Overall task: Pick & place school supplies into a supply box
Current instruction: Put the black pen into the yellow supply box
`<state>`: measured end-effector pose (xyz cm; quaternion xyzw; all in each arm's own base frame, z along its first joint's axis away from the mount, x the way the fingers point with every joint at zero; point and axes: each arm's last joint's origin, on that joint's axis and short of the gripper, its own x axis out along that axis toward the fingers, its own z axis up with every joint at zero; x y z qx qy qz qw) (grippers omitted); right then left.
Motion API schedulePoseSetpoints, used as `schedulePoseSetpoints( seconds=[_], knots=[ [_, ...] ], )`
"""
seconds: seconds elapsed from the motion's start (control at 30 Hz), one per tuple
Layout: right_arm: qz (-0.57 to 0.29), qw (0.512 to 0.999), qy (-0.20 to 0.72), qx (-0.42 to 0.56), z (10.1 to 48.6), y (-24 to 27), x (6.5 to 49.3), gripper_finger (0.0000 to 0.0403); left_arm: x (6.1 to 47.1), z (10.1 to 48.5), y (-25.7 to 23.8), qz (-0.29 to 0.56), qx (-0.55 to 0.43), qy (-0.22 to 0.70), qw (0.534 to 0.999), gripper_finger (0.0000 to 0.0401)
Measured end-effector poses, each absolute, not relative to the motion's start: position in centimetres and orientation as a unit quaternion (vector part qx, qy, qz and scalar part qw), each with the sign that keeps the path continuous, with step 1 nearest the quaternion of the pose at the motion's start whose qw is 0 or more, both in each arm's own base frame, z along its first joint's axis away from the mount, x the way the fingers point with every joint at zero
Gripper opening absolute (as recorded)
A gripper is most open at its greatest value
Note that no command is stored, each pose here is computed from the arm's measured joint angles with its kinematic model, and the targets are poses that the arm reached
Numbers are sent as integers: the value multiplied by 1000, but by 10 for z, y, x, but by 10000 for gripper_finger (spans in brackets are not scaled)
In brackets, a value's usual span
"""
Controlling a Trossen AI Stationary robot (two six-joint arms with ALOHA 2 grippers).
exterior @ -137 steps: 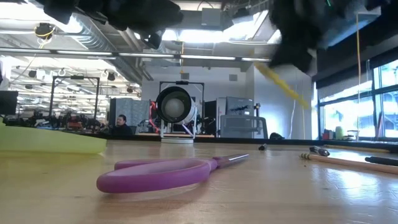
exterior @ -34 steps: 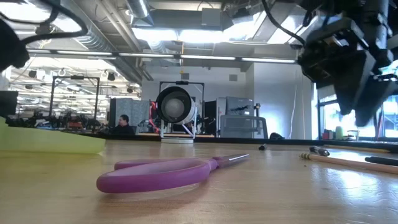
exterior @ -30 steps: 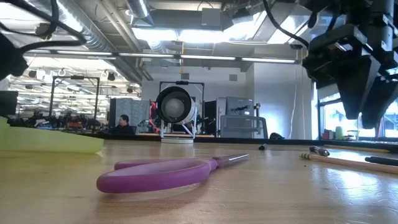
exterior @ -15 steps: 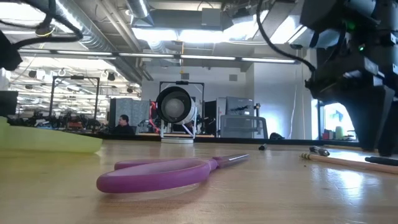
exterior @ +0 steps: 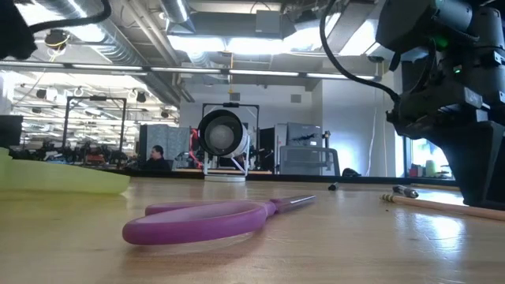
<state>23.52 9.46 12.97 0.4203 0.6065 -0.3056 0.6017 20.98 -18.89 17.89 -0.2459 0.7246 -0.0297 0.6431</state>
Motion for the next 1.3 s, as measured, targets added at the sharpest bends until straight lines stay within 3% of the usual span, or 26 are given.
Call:
schedulePoseSetpoints(
  seconds=[0.17, 0.7, 1.0, 1.3],
  knots=[
    [-310, 600, 608, 418, 129, 94, 234, 183, 210, 183, -187, -26, -244, 712, 658, 58],
    [-340, 590, 619, 390, 128, 91, 227, 36, 210, 183, -187, -26, -238, 708, 664, 58],
    [-302, 620, 631, 355, 136, 92, 230, 34, 221, 191, -173, -21, -205, 656, 726, 54],
    [-242, 740, 572, 258, 185, 99, 265, 29, 246, 208, -161, -57, -111, 518, 846, 56]
  ],
)
